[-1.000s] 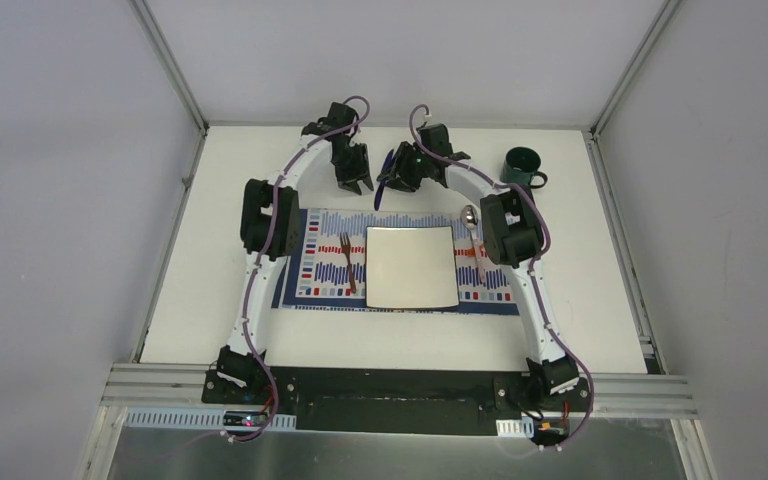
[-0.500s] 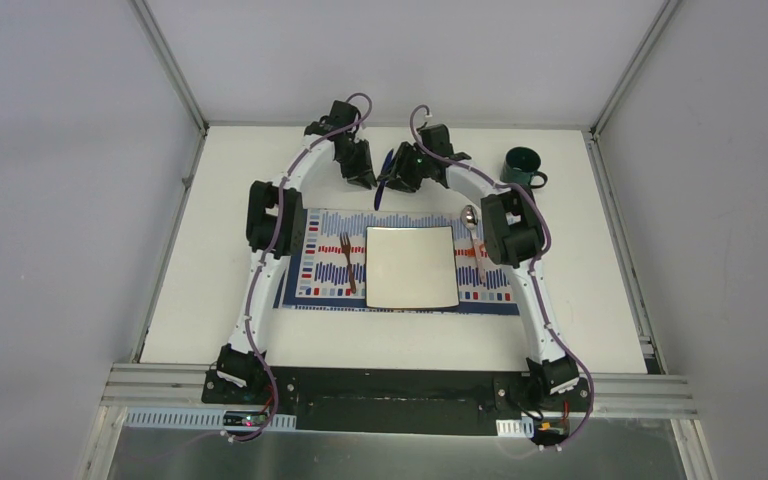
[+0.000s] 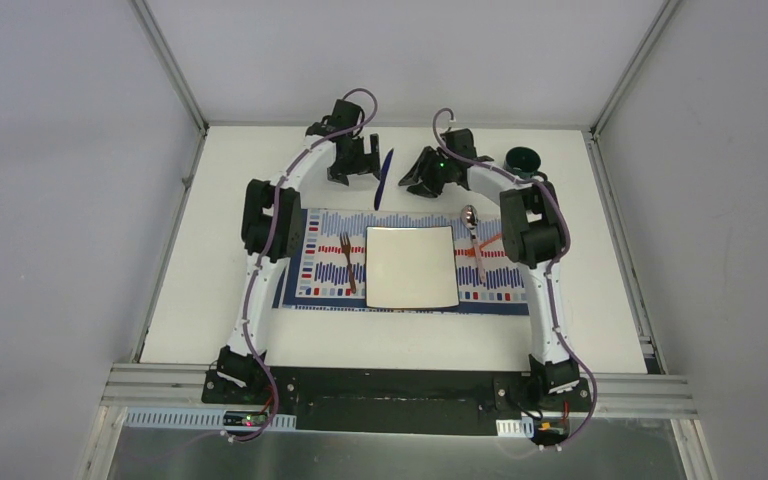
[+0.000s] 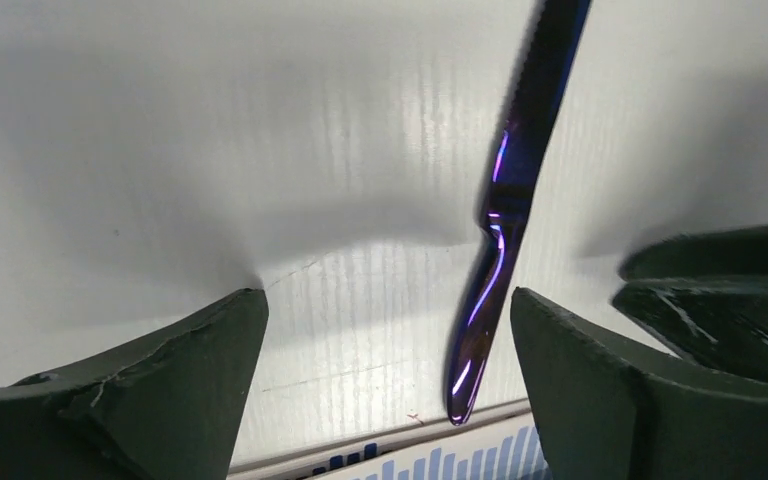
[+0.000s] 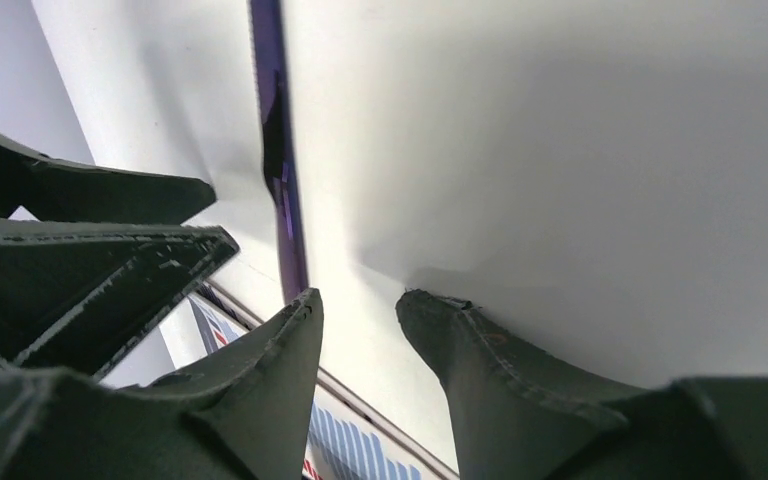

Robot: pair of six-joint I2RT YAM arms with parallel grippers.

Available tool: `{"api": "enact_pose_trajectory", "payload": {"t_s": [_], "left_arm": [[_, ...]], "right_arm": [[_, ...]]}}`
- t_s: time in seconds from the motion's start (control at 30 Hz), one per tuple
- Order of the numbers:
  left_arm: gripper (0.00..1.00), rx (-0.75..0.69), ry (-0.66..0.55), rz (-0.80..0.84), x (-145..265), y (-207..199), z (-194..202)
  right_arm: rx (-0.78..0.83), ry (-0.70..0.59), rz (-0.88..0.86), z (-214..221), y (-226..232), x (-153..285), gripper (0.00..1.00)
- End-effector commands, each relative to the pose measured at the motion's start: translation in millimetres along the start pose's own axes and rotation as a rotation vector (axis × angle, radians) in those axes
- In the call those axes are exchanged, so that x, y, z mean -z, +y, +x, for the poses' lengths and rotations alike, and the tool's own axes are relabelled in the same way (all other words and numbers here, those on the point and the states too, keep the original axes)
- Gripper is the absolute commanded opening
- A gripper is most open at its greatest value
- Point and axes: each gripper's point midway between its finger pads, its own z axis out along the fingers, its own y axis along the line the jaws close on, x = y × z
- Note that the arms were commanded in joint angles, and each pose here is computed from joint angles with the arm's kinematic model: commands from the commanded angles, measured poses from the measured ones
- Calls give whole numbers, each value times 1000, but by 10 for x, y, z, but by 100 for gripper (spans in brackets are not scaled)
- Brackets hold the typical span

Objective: Set the dinner table for one person

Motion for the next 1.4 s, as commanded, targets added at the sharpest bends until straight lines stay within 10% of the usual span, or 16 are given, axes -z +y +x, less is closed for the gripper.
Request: {"api": "enact_pose_trajectory", "payload": {"t_s": [0.0,0.93,1.37], "left_arm": [[99,-99,-55,-174,277,44,-197],[88,-196,14,-221,-118,-362,13],[59,-178,46,-235,-228,-267,135]], "right_arm": [[-2,-40,57,-107,-226,262,50],[-13,-59,-41,-133,-154,504,50],[-17,-72,-57,-187,-101,523,50]]}}
